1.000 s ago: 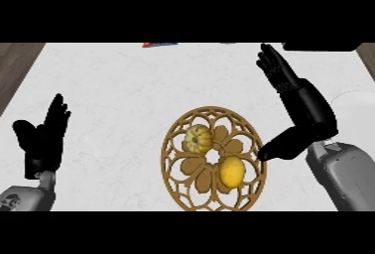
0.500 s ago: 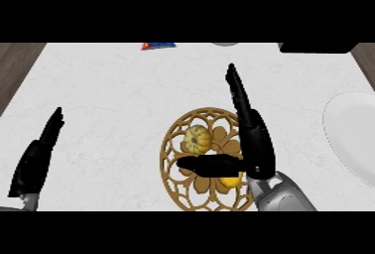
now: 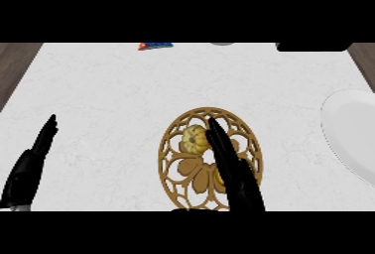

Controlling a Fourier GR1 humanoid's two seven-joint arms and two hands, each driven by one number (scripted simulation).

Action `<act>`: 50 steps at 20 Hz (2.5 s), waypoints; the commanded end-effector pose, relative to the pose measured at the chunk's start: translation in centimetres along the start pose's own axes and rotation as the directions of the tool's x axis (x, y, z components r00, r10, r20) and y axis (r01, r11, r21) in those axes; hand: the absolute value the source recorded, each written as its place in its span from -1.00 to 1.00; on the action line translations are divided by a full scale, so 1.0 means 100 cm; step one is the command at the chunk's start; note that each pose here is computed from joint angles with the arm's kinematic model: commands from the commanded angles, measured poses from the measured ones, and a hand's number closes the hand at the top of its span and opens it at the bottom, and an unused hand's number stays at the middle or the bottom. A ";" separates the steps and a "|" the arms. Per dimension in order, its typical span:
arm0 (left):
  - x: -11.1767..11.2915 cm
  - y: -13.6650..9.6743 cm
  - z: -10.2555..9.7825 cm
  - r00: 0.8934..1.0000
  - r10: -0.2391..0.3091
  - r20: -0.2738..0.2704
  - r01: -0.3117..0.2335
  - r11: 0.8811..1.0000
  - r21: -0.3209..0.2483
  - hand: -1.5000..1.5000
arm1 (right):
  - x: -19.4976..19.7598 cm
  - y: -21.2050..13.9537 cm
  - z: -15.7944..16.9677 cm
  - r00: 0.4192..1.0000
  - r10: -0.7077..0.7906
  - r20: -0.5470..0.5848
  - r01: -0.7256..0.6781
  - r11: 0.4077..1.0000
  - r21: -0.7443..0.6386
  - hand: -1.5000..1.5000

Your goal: Pick the squash from the placemat and place it in the plate

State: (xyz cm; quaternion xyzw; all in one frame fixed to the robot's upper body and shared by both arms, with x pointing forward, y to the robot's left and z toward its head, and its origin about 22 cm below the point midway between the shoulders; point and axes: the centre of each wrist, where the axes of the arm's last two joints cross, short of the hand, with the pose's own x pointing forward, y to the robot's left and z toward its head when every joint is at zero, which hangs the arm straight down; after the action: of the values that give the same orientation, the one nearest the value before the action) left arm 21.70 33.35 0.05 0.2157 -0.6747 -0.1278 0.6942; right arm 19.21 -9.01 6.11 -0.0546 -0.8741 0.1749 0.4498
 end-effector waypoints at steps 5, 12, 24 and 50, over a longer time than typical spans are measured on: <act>-0.008 -0.001 0.006 1.000 0.004 -0.012 -0.004 1.000 0.003 0.00 | 0.008 -0.018 -0.005 0.901 0.400 -0.167 -0.351 0.900 0.258 -1.00; -0.002 0.001 -0.001 1.000 0.003 0.010 -0.003 1.000 -0.020 0.00 | 0.042 0.002 -0.051 0.782 0.549 -0.295 -0.430 0.818 0.382 -1.00; -0.007 0.002 0.005 1.000 0.005 0.014 -0.005 1.000 -0.001 0.00 | 0.023 0.004 -0.097 0.579 0.764 -0.284 -0.443 0.588 0.677 -1.00; -0.013 0.008 0.001 1.000 -0.005 0.015 0.005 1.000 0.001 0.00 | -0.059 0.010 -0.093 0.529 0.805 -0.270 -0.345 0.494 0.798 -1.00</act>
State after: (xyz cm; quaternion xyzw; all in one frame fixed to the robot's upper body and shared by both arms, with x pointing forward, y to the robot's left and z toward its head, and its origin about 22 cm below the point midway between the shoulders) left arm 21.29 34.16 -0.28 0.2099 -0.6780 -0.1330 0.6918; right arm 30.07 -6.09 6.58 -0.2588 -0.4718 0.5921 0.5999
